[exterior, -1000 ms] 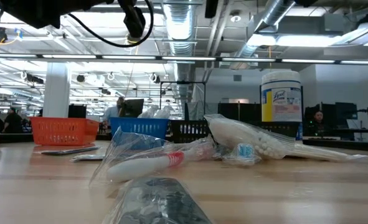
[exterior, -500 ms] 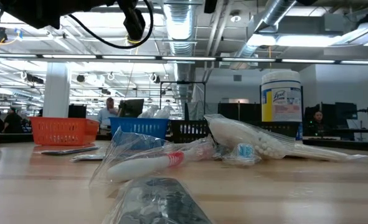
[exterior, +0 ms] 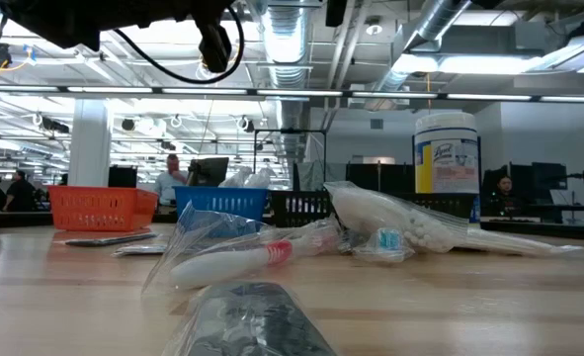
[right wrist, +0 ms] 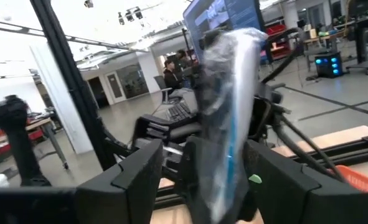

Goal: Pick & Place Travel size toiletries
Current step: Put the blue toothbrush into the left black bin

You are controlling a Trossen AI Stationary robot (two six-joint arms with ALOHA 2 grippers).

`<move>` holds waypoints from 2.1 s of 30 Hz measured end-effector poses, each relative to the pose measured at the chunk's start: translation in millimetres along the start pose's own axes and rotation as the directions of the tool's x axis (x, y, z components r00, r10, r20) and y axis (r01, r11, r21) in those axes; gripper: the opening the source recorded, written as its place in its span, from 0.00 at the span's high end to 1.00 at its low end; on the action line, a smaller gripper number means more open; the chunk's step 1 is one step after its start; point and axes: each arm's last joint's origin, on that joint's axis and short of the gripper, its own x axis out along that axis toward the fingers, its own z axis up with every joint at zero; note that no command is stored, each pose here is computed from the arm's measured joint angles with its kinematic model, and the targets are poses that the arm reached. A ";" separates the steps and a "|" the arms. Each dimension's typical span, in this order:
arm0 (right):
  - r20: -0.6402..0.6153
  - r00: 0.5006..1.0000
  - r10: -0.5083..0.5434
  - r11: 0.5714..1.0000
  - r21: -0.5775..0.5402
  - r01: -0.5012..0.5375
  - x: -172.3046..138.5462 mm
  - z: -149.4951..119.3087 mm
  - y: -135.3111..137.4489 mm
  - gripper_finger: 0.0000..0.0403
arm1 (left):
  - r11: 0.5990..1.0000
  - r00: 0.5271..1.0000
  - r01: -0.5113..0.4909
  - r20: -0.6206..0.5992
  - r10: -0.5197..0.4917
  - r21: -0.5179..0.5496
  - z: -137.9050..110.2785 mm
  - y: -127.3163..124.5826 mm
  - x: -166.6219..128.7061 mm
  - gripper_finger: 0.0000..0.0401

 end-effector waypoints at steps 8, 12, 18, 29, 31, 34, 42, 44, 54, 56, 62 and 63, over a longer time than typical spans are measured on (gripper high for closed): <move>-0.005 1.000 -0.016 1.000 -0.004 0.016 0.8 0.5 -4.9 0.50 | 1.000 1.000 -0.001 0.009 0.001 0.010 1.2 0.6 0.0 0.98; -0.027 0.999 -0.024 1.000 -0.008 0.024 0.8 -1.6 -5.9 0.54 | 1.000 1.000 -0.003 0.006 0.003 0.011 1.0 0.9 0.1 0.98; -0.070 0.995 -0.068 0.998 0.013 0.069 0.4 -6.4 -8.3 0.57 | 0.999 0.999 -0.032 -0.012 0.032 0.015 0.6 6.2 0.2 0.98; -0.056 0.994 -0.099 0.995 -0.012 0.098 1.0 -4.7 -12.6 0.60 | 0.998 0.998 -0.053 -0.033 0.054 0.022 -0.6 9.7 0.1 0.98; -0.056 0.993 -0.106 0.994 -0.014 0.105 1.3 -4.3 -14.8 0.63 | 0.998 0.997 -0.066 -0.040 0.067 0.024 -0.4 12.2 0.1 0.98; -0.065 0.992 -0.112 0.994 -0.017 0.111 1.3 -4.9 -16.0 0.67 | 0.997 0.996 -0.073 -0.042 0.074 0.025 -0.4 13.4 0.0 0.98; -0.084 0.989 -0.121 0.993 -0.023 0.120 1.3 -6.7 -17.8 0.83 | 0.997 0.997 -0.072 -0.041 0.073 0.025 -0.2 13.3 0.0 0.98; -0.090 0.988 -0.123 0.992 -0.027 0.121 1.2 -7.3 -18.0 0.90 | 0.997 0.997 -0.072 -0.041 0.073 0.025 -0.3 13.3 0.0 0.96; -0.112 0.983 -0.145 0.989 -0.034 0.142 -0.6 -8.1 -16.9 0.98 | 0.999 0.997 -0.048 -0.058 0.049 0.007 -2.4 5.5 -1.8 0.81; -0.110 0.984 -0.143 0.990 -0.033 0.140 -0.9 -7.4 -15.0 0.97 | 0.999 0.997 -0.042 -0.061 0.043 0.015 1.8 2.8 -4.7 0.76; -0.114 0.980 -0.164 0.986 -0.028 0.162 -0.9 -8.2 -18.5 0.98 | 0.992 0.987 -0.121 -0.100 0.123 0.031 13.1 -2.9 -19.4 0.51; -0.112 0.979 -0.168 0.986 -0.021 0.167 -0.7 -7.8 -19.9 0.98 | 0.991 0.985 -0.132 -0.107 0.135 0.035 15.5 -4.0 -22.4 0.45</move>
